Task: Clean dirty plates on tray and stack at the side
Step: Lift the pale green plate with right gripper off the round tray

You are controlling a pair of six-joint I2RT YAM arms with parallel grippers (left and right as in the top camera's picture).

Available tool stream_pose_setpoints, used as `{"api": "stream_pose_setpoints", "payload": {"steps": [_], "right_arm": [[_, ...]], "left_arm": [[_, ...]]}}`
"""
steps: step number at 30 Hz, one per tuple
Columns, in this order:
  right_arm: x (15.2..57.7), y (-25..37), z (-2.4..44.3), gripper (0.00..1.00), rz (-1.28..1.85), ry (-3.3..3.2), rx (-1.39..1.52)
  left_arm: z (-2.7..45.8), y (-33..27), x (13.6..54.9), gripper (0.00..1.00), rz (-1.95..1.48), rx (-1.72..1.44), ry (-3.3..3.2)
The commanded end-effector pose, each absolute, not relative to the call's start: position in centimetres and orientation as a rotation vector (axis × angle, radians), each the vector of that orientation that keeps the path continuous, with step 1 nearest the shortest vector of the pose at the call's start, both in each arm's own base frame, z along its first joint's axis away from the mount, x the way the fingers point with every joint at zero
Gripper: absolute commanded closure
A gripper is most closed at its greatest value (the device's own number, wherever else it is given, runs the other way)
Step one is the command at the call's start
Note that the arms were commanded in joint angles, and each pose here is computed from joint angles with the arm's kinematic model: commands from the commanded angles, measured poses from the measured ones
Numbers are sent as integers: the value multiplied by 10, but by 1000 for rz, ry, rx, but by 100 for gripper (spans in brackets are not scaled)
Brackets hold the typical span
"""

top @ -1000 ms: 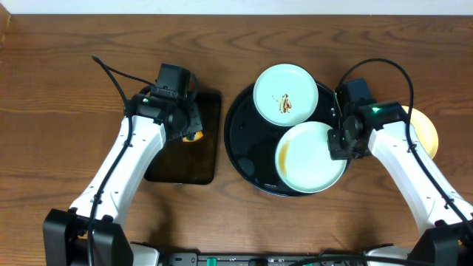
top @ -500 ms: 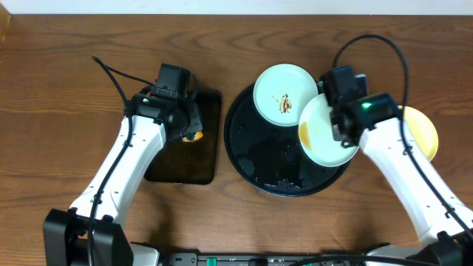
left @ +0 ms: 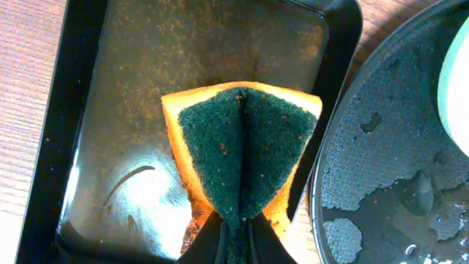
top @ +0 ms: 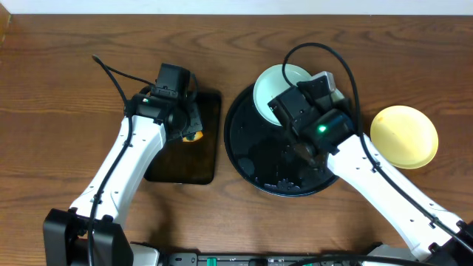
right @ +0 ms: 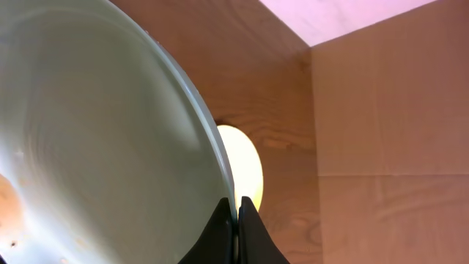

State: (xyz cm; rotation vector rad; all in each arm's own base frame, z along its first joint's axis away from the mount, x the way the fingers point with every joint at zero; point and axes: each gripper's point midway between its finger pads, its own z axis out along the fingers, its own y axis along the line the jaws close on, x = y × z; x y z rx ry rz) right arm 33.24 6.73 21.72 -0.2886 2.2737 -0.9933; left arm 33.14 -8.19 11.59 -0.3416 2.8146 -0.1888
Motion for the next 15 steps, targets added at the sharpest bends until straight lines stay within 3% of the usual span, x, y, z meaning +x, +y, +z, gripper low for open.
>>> {"api": "stream_pose_setpoints", "payload": {"steps": [1,15], "right_arm": [[335,64,235,99,-1014,2198,-197],[337,47,202,99,-763,2394,46]], "left_arm": [[113,-79,331,92,-164,-325,2821],[113,-79,331,92,-164,-325,2821]]}}
